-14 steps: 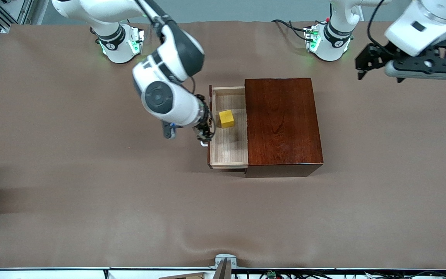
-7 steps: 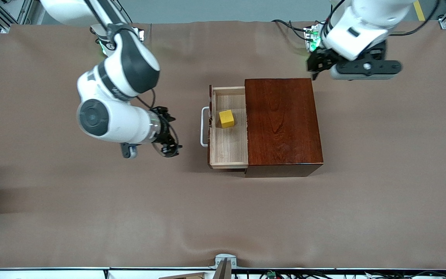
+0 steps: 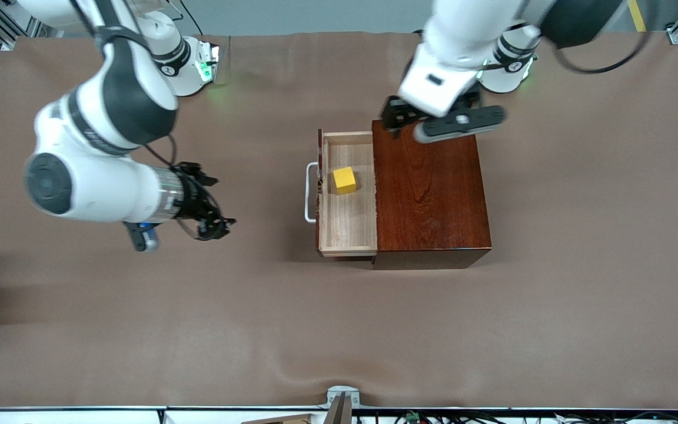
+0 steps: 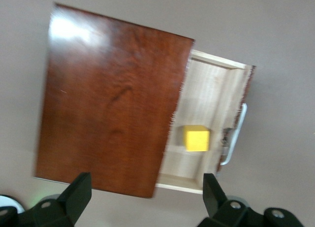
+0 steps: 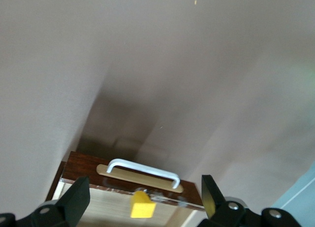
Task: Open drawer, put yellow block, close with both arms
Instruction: 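Withdraw the right gripper while the left gripper reaches the drawer handle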
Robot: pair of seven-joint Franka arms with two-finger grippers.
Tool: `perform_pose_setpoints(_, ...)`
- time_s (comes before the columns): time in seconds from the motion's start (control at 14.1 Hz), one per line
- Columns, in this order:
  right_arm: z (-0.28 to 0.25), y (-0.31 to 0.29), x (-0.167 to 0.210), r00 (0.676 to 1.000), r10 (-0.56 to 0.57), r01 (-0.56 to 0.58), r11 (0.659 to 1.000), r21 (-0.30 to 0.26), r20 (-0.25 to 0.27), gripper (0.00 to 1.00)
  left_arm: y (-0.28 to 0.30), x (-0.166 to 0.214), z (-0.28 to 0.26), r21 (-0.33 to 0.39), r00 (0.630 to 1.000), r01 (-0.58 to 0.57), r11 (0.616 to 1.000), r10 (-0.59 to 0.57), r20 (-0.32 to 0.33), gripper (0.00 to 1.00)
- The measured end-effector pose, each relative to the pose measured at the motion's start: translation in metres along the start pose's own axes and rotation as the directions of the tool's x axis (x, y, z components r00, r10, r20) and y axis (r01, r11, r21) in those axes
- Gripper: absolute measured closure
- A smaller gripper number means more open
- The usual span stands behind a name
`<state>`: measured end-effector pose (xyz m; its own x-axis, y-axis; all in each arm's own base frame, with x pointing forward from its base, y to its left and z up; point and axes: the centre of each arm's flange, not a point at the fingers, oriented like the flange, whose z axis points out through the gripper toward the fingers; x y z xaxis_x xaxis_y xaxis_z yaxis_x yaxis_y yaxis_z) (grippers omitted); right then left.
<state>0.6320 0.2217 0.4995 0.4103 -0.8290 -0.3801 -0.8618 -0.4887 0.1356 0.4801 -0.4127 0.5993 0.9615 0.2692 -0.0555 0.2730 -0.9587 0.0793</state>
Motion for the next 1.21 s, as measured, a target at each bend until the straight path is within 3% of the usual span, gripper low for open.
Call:
perform_pose_setpoints(0.28,-0.042,0.031,0.044,0.995,-0.102,0.102,0.995,0.011,0.017,0.00,0.068,-0.031,0.060,-0.076,0.987,0.163,0.984,-0.163,0.009,0.00)
perform_pose_setpoints(0.57,-0.073,0.055,0.073,0.984,-0.177,0.176,0.983,0.048,0.014,0.00,0.130,-0.066,0.135,-0.107,0.944,0.325,0.940,-0.330,-0.032,0.00)
perform_pose_setpoints(0.85,-0.103,0.077,0.090,0.958,-0.287,0.288,0.954,0.078,-0.023,0.00,0.183,-0.107,0.225,-0.186,0.881,0.431,0.883,-0.456,-0.124,0.00)
perform_pose_setpoints(0.99,-0.118,0.089,0.095,0.940,-0.337,0.341,0.936,0.089,-0.052,0.00,0.199,-0.126,0.271,-0.218,0.845,0.487,0.846,-0.519,-0.129,0.00)
perform_pose_setpoints(1.21,-0.140,0.110,0.099,0.897,-0.429,0.437,0.896,0.071,-0.108,0.00,0.203,-0.117,0.309,-0.234,0.801,0.550,0.802,-0.585,-0.123,0.00)
